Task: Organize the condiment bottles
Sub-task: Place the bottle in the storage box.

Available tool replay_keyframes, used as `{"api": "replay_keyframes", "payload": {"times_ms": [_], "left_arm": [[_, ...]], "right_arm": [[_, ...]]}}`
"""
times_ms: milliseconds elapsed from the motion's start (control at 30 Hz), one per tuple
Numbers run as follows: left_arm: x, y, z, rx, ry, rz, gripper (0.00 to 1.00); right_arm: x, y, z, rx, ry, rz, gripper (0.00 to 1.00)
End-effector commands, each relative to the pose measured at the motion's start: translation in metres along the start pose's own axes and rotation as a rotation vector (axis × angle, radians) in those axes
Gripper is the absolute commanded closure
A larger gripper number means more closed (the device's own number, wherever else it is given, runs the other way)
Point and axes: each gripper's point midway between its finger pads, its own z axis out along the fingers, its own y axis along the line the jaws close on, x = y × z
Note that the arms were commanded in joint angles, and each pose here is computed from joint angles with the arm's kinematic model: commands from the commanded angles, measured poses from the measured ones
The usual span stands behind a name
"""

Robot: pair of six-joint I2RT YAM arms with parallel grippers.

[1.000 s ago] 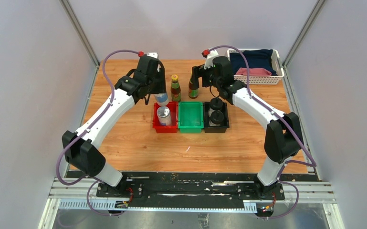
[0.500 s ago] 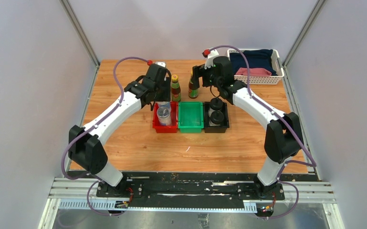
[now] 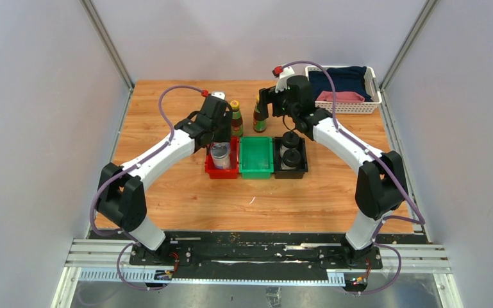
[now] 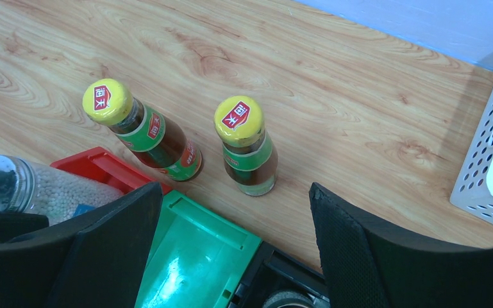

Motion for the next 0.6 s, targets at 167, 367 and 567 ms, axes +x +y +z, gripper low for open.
{"api": "replay_keyframes", "payload": {"times_ms": [167,367,567], "left_arm": [[-0.015,-0.011,0.012,0.019,-0.114,-0.02,1.0],[-0.012,-0.01,0.015,0.012,-0.129,-0.021,1.0],[-0.009,-0.007,0.017,-0.003,-0.132,-0.017,1.0]], "right_arm": [[-0.006,-0.005,0.0,0.002,-0.012,0.009,0.12],[-0.006,-0.004,-0.001,-0.002,-0.014,0.011,0.12],[-0.005,-0.005,-0.001,-0.002,-0.013,0.013,0.12]]}}
